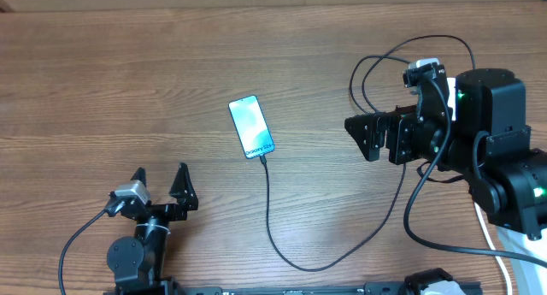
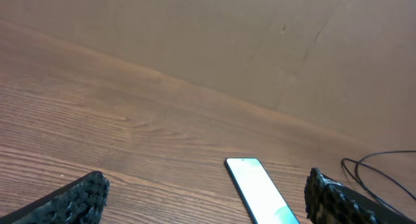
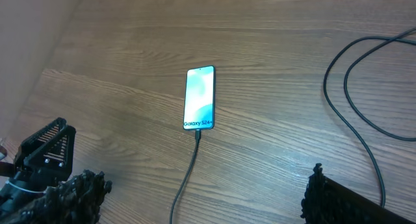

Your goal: Plug charger to phone and switch on socket

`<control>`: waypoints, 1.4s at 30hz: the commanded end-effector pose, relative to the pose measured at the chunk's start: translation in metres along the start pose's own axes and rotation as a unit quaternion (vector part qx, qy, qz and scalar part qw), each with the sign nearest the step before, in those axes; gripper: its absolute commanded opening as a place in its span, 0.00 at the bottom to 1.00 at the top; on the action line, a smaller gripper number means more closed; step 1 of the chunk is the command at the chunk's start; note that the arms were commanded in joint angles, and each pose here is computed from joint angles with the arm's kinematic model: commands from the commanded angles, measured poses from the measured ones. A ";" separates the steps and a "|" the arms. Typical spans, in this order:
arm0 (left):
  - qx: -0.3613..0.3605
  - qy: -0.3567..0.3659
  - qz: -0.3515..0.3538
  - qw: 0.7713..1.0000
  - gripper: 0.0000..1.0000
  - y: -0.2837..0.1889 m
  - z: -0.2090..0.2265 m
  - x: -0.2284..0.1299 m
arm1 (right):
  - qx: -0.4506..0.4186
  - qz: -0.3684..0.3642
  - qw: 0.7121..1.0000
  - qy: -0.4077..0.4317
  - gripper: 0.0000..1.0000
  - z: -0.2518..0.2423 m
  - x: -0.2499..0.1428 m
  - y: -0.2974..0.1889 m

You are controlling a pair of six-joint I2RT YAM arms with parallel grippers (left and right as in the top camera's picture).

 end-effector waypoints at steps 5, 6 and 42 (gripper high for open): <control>0.009 0.011 -0.004 1.000 1.00 0.000 0.003 0.000 | 0.002 -0.006 1.000 -0.006 1.00 0.002 0.001 -0.002; 0.009 0.011 -0.004 1.000 1.00 0.000 0.003 0.000 | 0.002 -0.006 1.000 -0.006 1.00 0.002 0.001 -0.002; 0.009 0.011 -0.004 1.000 0.99 0.000 0.003 0.000 | -0.017 -0.180 0.977 -0.114 1.00 -0.033 -0.034 0.013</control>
Point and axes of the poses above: each gripper's point midway between its finger pads, its own y axis out along the fingers, its own z axis along the line the jaws close on, x = y × z, the point moved 5 cm from there along -y, back along the fingers, and after that the axes turned 9 degrees about y, right-handed, at the moved point
